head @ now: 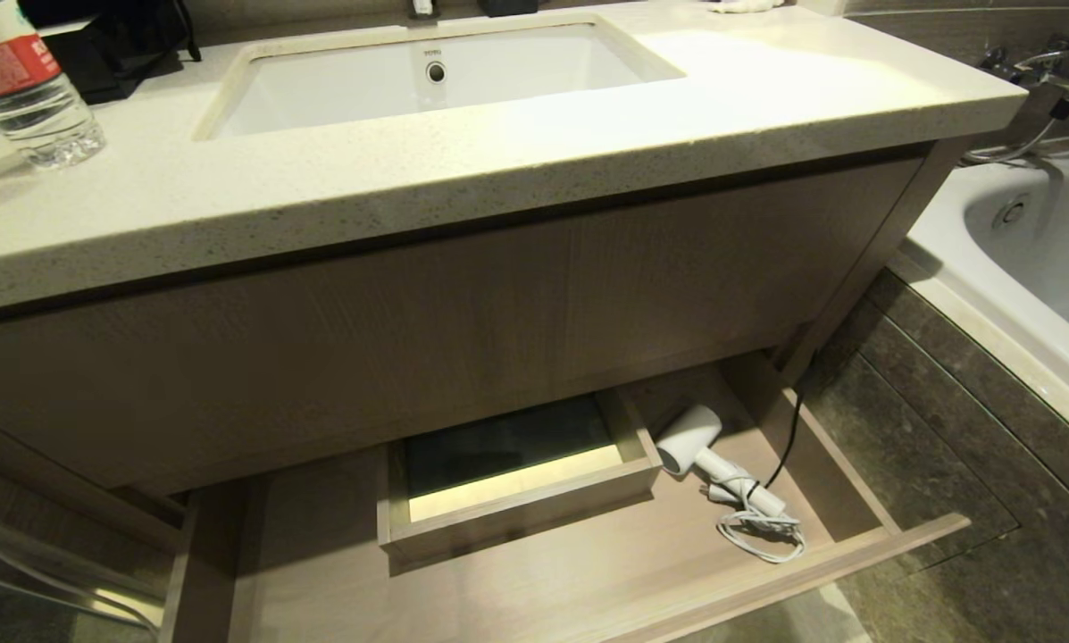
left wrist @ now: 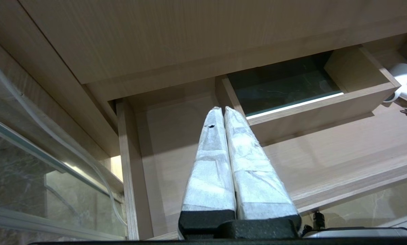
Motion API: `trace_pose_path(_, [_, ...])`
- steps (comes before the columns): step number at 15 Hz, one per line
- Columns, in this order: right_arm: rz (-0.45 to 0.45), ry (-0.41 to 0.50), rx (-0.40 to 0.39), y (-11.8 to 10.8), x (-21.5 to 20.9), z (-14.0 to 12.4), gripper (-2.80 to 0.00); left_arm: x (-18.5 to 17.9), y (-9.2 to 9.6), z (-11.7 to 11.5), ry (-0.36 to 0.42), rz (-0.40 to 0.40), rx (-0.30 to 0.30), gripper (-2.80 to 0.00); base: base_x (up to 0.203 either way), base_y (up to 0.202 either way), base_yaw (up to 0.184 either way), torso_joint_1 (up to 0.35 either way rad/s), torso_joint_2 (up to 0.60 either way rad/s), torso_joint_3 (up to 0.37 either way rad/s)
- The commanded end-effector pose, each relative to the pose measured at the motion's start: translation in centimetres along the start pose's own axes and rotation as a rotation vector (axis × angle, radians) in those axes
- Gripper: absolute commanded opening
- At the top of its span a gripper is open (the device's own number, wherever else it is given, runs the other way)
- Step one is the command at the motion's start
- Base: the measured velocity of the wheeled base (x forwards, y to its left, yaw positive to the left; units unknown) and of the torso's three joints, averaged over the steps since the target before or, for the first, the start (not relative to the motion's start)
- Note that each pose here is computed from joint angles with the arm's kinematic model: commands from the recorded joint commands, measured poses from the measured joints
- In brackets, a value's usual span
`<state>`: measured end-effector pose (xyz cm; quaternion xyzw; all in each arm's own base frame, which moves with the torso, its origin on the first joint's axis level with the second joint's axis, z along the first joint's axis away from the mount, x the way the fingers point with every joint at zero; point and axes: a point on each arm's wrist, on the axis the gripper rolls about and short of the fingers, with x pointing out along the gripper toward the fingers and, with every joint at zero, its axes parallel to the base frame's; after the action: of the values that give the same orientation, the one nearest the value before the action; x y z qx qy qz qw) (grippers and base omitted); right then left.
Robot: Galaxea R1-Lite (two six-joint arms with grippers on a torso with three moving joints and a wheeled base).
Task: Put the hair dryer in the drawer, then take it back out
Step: Take the hairdryer out
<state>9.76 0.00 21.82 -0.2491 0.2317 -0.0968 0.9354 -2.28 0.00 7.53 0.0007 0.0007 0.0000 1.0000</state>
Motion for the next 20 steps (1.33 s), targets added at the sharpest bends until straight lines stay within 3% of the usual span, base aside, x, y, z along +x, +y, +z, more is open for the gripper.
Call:
trace_pose_path(1, [-0.053,-0.036,0.083,-0.1,-5.1,-5.0,-2.80,0.0,0.0,0.0,0.000,0.000,0.000,-2.80,0.000,0.000,0.000,0.000,0.00,0.000])
trace_pose_path(4, [-0.034,0.017,0.135,2.8,-5.0,-11.3,-2.80,0.0,0.0,0.0,0.000,0.000,0.000,-2.80,0.000,0.000,0.000,0.000,0.00,0.000])
trace_pose_path(7, [0.160,-0.147,0.262,5.6,-3.9,-14.8,-2.80,0.0,0.0,0.0,0.000,0.000,0.000,-2.80,0.000,0.000,0.000,0.000,0.00,0.000])
trace_pose_path(9, [0.248,-0.290,0.341,6.1,-4.2,-15.2,-2.80,0.0,0.0,0.0,-0.001,0.000,0.000,-2.80,0.000,0.000,0.000,0.000,0.00,0.000])
trace_pose_path(14, [0.209,-0.442,0.493,6.4,-5.1,-16.6,-2.80,0.0,0.0,0.0,-0.001,0.000,0.000,-2.80,0.000,0.000,0.000,0.000,0.00,0.000])
trace_pose_path(20, [0.200,-0.460,0.555,6.4,-5.1,-16.8,-2.80,0.0,0.0,0.0,0.000,0.000,0.000,-2.80,0.000,0.000,0.000,0.000,0.00,0.000])
